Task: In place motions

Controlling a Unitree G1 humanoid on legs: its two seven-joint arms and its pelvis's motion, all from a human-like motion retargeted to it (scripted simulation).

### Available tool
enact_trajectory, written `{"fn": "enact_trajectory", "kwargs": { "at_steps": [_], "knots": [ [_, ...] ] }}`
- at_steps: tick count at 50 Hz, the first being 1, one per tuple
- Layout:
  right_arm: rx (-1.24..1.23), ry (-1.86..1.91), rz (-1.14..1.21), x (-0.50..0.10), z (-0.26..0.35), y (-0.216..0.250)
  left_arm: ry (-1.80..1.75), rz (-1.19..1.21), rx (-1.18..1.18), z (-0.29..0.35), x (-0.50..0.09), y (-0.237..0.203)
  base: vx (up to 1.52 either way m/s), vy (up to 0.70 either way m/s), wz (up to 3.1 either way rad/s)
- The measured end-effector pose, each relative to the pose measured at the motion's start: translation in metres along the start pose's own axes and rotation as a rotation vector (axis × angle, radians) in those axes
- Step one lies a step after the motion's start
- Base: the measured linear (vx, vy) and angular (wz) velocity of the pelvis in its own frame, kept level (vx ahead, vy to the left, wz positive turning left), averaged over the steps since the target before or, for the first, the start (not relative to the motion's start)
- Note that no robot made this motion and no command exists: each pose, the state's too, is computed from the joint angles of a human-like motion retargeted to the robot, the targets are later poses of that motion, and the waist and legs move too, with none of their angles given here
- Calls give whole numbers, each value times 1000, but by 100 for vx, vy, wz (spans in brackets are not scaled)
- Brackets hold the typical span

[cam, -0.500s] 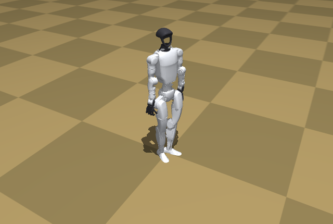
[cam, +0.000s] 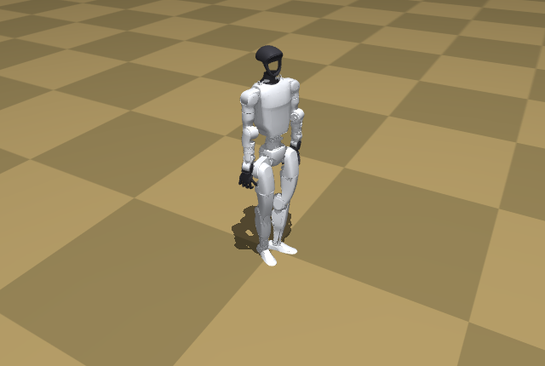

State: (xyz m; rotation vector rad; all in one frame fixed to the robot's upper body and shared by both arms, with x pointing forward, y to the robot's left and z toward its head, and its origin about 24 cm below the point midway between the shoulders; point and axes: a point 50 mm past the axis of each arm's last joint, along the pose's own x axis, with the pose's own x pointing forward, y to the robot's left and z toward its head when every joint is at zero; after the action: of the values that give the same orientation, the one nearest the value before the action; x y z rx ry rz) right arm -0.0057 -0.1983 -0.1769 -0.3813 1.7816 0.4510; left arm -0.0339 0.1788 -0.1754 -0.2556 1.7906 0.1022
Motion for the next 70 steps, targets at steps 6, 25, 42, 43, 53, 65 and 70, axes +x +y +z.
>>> {"fn": "enact_trajectory", "kwargs": {
  "at_steps": [6,25,42,43,53,65,70],
  "knots": [
    [-1,0,0,0,0,0,-1,-1,-2,0,0,0,0,0,0],
    [-8,0,-1,0,0,0,0,-4,-8,0,0,-1,0,0,0],
    [-8,1,-2,0,0,1,0,-6,-9,0,0,-1,0,0,0],
    [-9,1,-2,0,0,1,0,-6,-9,0,0,-1,0,0,0],
    [-9,2,-2,0,0,1,-1,-6,-8,1,0,-1,0,0,0],
    [-14,1,-2,0,1,1,-1,-8,-15,0,0,-1,0,0,0],
    [-15,1,-2,0,1,1,-1,-7,-12,1,0,-1,0,0,0]
  ]
}}
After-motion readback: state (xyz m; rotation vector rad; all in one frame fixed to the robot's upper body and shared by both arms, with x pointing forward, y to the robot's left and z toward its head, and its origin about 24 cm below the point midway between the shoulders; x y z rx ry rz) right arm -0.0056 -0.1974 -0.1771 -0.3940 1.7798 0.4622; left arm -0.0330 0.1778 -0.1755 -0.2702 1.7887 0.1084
